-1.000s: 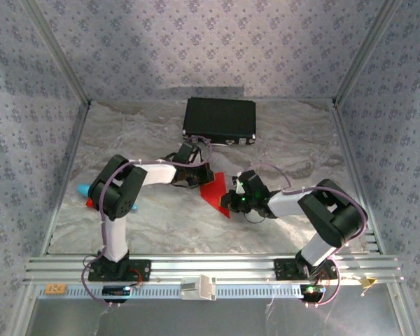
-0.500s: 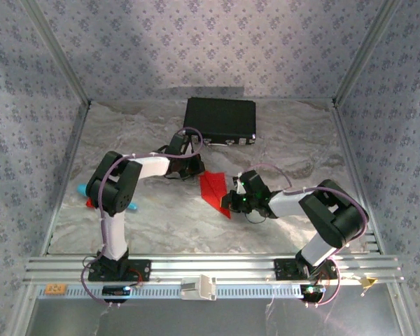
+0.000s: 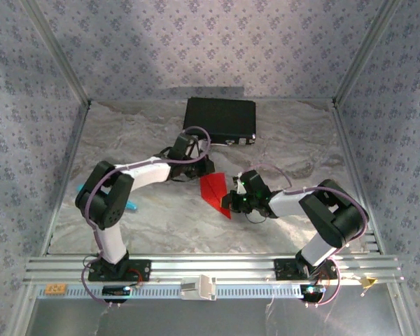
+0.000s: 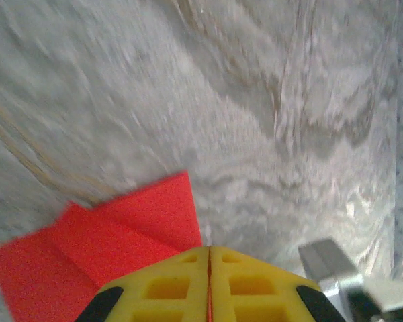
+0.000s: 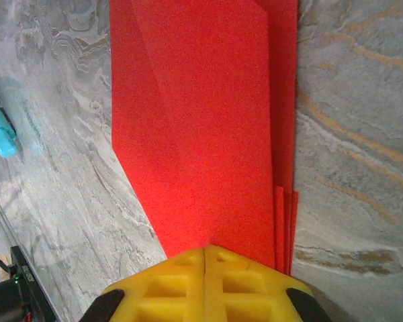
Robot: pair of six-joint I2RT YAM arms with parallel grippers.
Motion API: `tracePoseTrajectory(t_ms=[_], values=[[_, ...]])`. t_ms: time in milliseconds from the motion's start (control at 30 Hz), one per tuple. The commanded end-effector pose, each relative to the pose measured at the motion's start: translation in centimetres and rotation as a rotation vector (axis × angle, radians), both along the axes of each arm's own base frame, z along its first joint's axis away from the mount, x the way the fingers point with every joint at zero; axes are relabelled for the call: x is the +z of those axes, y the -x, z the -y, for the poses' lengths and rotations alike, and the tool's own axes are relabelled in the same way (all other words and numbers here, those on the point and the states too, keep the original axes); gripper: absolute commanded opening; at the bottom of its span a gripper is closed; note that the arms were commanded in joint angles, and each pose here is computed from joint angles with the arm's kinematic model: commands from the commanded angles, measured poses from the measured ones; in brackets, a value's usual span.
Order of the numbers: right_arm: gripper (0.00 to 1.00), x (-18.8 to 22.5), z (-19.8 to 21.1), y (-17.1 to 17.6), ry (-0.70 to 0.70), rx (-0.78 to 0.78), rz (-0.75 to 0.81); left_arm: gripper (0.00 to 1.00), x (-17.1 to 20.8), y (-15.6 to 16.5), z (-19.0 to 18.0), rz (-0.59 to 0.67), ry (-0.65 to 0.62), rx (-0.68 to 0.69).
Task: Fold a paper plane with a square sheet of paper (pick it up from the middle)
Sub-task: Fourth fold the wing at the center of the table.
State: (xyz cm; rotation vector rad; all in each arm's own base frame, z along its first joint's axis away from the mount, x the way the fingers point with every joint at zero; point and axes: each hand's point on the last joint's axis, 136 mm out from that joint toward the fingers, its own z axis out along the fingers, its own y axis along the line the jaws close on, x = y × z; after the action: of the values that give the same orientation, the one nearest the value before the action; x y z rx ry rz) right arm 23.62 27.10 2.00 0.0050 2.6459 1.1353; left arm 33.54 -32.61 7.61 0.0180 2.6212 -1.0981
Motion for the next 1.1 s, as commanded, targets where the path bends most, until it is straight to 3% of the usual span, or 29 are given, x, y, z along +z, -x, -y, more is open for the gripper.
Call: tracePoseTrajectory(t_ms=[0,333,700,933,1067], values=[[0.00,-4.3,3.4,3.2,0.155,-0.012,-0.148,0.08,-2.6,2.0,1.4,-0.066,0.011,-0.067],[0.00,-2.9,3.0,2.9,0.110,-0.003,-0.132,0.04,-8.4,2.7,-1.5,-0.156,-0.109,-0.017],[0.00,2.4,0.1,-0.7,0.044,0.034,-0.026,0.04,-8.8,3.2,-1.3,-0.167,-0.092,-0.034],[0.00,1.1,-2.3,-3.1,0.037,0.024,-0.041,0.04,-8.8,3.3,-1.2,-0.168,-0.090,-0.036],[0.02,-1.2,-1.6,-2.4,0.091,0.023,-0.094,0.04,-8.9,3.3,-1.2,-0.171,-0.094,-0.032]])
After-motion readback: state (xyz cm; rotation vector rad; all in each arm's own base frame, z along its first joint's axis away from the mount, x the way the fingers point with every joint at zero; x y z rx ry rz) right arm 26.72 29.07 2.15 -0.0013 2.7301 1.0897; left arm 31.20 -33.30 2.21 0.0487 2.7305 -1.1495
